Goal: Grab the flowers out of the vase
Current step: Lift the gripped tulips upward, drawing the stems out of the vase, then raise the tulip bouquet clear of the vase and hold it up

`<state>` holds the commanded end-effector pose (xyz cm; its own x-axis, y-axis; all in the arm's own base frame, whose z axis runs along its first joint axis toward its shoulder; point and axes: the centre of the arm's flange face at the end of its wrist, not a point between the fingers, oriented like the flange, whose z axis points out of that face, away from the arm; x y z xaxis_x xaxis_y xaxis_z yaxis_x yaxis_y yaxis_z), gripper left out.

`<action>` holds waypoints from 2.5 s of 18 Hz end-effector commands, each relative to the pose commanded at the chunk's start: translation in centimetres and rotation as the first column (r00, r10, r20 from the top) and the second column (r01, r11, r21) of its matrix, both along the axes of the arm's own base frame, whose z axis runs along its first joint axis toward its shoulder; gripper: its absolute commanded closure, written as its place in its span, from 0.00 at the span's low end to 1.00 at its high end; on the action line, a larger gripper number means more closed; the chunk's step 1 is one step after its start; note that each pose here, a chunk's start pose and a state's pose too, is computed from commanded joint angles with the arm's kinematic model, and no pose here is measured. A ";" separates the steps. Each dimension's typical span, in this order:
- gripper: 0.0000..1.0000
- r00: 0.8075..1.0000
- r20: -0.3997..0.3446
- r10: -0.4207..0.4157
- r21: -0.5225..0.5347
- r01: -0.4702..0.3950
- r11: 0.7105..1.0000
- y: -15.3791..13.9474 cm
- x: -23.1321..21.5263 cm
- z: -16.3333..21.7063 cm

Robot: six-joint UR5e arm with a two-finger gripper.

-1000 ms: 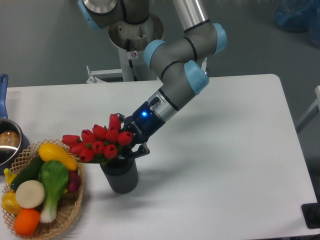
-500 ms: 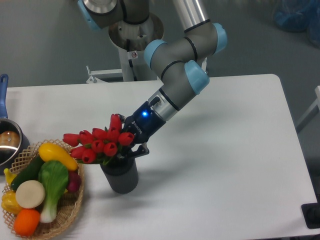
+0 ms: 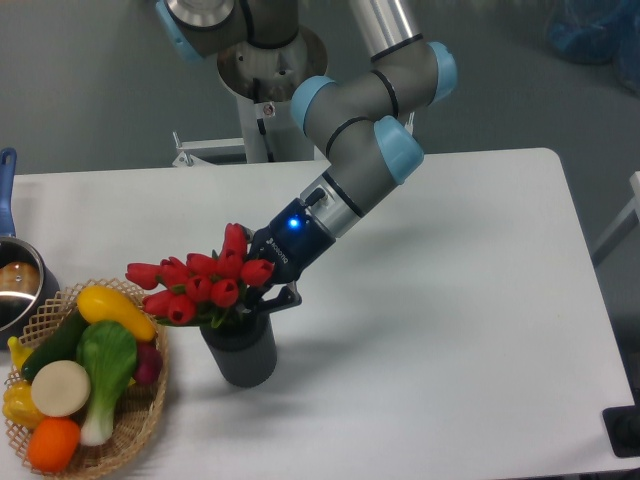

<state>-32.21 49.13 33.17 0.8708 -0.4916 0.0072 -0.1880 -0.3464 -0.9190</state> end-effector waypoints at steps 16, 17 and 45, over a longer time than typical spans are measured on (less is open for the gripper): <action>0.71 0.993 0.096 0.063 0.019 -0.065 0.998 -0.3 0.4 6.5; 0.71 0.992 0.103 0.066 0.017 -0.068 0.998 -0.4 0.5 6.7; 0.71 0.959 0.200 0.203 0.029 -0.212 0.977 -3.0 -1.7 17.9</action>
